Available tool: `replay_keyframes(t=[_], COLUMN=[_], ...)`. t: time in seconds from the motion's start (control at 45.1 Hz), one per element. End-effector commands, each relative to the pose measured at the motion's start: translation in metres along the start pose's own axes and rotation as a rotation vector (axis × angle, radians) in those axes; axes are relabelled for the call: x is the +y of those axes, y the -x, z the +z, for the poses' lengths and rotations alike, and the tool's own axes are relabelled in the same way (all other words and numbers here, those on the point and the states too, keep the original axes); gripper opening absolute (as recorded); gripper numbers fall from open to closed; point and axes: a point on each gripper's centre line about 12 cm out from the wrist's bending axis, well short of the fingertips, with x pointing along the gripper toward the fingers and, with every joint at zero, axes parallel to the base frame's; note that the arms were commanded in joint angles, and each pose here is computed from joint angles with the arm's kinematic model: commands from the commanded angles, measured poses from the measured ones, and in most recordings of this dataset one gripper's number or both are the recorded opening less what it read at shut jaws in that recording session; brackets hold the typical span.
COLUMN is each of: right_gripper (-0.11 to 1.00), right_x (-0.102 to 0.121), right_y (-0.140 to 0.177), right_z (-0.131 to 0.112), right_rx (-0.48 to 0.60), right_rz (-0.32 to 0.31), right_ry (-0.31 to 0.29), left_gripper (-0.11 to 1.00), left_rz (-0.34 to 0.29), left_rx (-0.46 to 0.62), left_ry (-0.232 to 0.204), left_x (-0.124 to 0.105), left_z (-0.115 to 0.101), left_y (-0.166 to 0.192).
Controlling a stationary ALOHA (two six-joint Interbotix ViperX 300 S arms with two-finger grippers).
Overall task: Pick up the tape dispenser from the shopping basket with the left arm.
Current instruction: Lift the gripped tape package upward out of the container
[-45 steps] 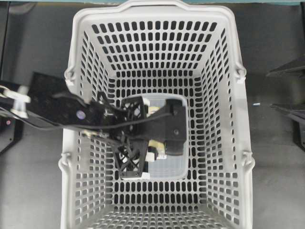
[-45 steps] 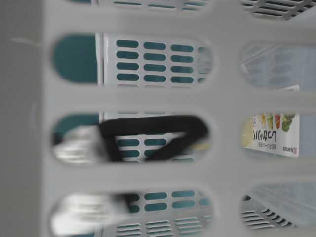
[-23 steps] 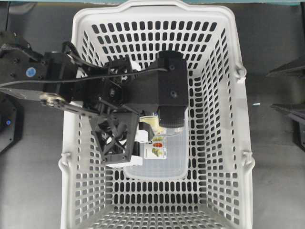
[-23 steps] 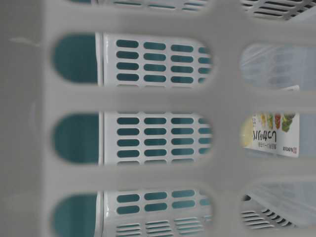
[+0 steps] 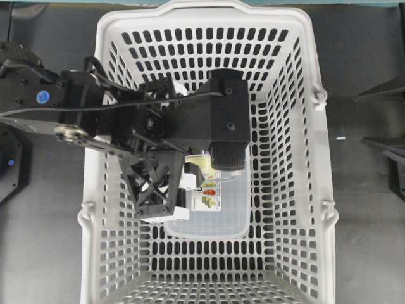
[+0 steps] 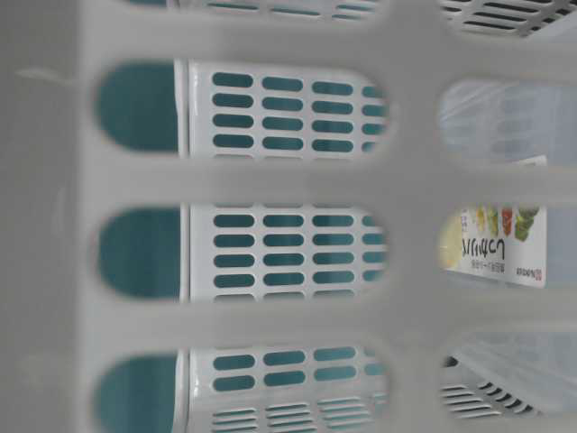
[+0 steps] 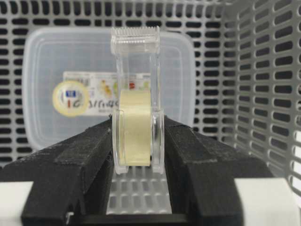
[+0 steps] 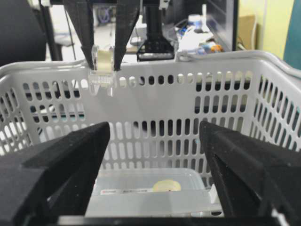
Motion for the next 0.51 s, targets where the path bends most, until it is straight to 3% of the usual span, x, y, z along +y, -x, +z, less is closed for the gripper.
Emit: replay_keyframes(t=[0.0,0.487], right_gripper=[0.74,0.74], right_x=[0.0,0.0], right_y=[-0.001,0.0], right_z=[0.003,0.005], right_rx=[-0.006,-0.017], right_rz=[0.0,0.0], right_ry=[-0.003,-0.003], left_gripper=[0.28,0.28], left_rz=[-0.006,-0.031], left_rx=[-0.038,-0.12], left_ry=[-0.003,-0.015], left_x=[-0.001,-0.003], left_z=[0.0,-0.025], left_y=[0.007,-0.018])
